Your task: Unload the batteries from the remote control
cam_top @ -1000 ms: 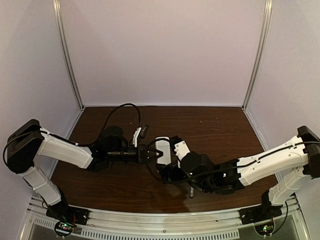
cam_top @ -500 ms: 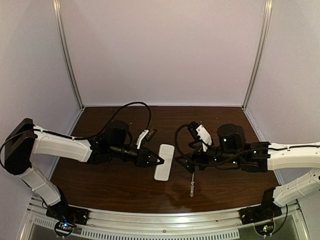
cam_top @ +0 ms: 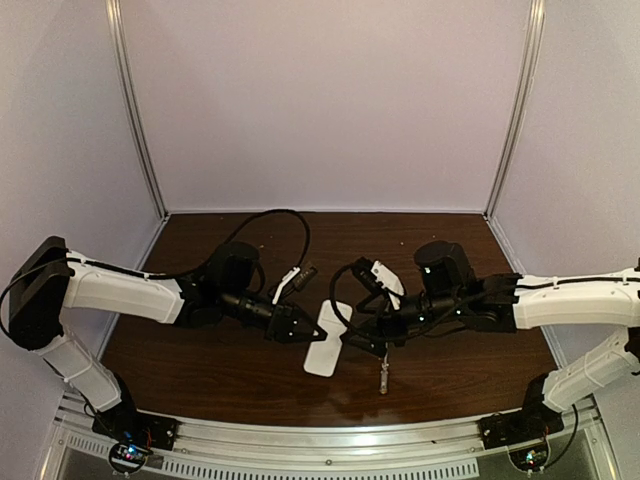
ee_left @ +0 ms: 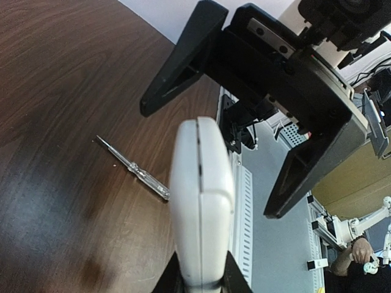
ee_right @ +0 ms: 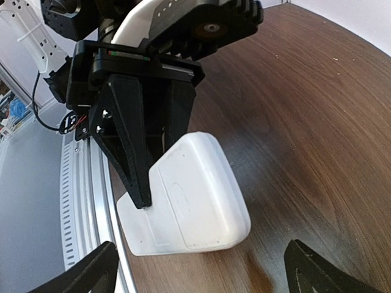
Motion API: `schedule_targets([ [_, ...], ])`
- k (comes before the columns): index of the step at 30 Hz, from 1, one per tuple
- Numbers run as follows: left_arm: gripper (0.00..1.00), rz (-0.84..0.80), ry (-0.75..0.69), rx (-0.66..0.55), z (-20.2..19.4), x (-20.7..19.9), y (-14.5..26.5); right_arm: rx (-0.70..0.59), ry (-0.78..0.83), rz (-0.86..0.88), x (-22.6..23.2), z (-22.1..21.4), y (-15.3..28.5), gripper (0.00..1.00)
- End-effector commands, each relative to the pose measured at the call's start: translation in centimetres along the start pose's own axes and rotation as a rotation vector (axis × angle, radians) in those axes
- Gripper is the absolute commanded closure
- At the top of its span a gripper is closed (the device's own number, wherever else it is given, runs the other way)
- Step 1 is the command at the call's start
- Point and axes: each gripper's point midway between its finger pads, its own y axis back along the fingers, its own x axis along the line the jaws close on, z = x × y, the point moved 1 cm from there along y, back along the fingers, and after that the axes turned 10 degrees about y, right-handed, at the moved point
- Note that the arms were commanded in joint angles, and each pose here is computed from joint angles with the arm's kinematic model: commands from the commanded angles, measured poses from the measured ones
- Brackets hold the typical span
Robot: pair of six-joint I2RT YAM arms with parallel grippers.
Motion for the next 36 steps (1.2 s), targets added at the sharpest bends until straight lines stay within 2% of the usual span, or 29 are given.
schedule_targets([
  [1,1.0,-0.083,-0.088,-0.018,1.5,-2.6,0.5,-0.017,0.017,0.103,0.6,1.2,-0.5,0.08],
  [9,1.0,-0.122,-0.099,0.006,1.2,-3.1,0.4,-0.004,0.004,0.211,0.7,0.9,-1.5,0.14],
  [14,1.0,-0.132,-0.103,0.011,1.2,-3.3,0.4,-0.045,0.015,0.292,1.3,1.7,-1.8,0.25],
  [23,1.0,-0.137,-0.102,0.022,1.0,-3.1,0.2,-0.07,0.018,0.347,1.8,2.1,-1.7,0.38],
  [36,1.0,-0.143,-0.102,0.029,1.0,-3.0,0.0,-0.069,0.0,0.378,2.1,1.8,-2.1,0.66],
])
